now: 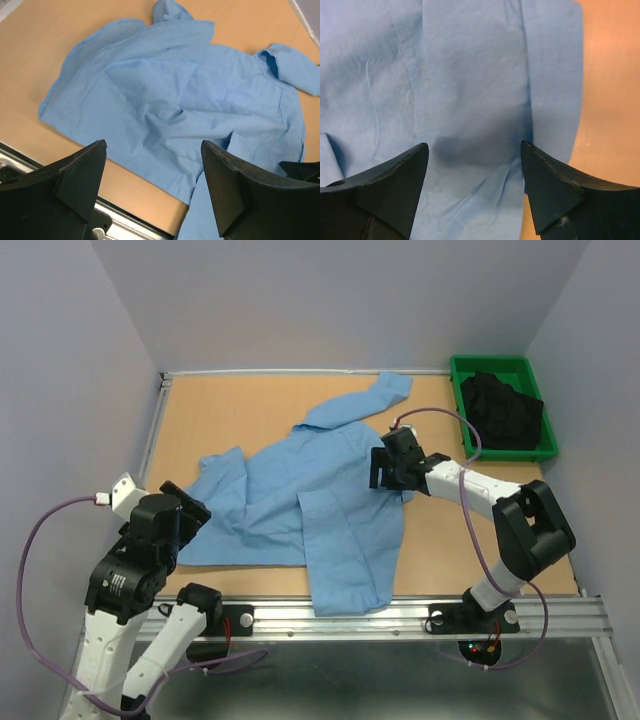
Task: Fold and stack the long sleeve shirts
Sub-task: Flatten the shirt out
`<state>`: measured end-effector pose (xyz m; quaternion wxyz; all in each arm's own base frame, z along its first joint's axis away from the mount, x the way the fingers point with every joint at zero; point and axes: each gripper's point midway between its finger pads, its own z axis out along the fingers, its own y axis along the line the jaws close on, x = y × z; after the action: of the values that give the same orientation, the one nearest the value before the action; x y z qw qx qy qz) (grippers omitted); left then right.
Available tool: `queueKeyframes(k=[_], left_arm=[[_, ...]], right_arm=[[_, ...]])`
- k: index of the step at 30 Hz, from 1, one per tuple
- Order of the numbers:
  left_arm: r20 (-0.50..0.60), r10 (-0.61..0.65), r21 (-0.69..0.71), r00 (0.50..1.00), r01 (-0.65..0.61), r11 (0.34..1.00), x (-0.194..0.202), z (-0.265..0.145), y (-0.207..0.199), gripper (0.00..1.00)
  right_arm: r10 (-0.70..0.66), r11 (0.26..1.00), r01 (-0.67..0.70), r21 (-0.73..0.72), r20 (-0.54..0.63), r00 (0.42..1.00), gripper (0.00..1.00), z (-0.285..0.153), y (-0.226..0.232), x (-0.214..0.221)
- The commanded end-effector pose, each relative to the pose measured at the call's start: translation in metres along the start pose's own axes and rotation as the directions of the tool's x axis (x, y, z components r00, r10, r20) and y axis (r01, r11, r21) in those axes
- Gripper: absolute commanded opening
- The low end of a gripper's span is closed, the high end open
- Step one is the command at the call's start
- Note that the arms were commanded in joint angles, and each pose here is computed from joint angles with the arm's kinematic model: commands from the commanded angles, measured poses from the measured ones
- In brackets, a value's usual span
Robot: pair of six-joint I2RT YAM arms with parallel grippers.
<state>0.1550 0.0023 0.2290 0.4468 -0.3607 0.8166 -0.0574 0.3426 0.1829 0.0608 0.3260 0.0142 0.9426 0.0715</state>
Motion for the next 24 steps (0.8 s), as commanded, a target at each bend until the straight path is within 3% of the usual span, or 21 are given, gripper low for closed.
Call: queueKeyframes(k=[1,3,10,16,24], left_arm=[[0.018,0.085,0.059,0.996,-0.085,0.995,-0.013,0.02,-0.038,0.88],[0.016,0.096,0.137,0.995,-0.097,0.986,-0.014,0.029,-0.064,0.88],[-0.022,0.23,0.12,0.973,-0.226,0.967,-0.001,0.1,-0.109,0.88],[-0.015,0.29,0.08,0.957,-0.288,0.954,0.008,0.156,-0.127,0.88],[-0.037,0.348,0.017,0.937,-0.347,0.938,0.002,0.202,-0.133,0.88]], right_arm=[[0.044,0.998,-0.038,-0.054,0.116,0.992,0.76,-0.018,0.016,-0.054],[0.046,0.997,-0.038,-0.064,0.125,0.991,0.73,-0.017,0.019,-0.063],[0.027,0.997,-0.022,-0.079,0.056,0.998,0.66,0.006,0.02,-0.054],[0.053,0.998,-0.055,-0.038,-0.048,0.997,0.65,0.027,0.002,-0.017],[0.155,0.985,-0.144,0.098,-0.123,0.98,0.65,0.017,-0.049,0.045]])
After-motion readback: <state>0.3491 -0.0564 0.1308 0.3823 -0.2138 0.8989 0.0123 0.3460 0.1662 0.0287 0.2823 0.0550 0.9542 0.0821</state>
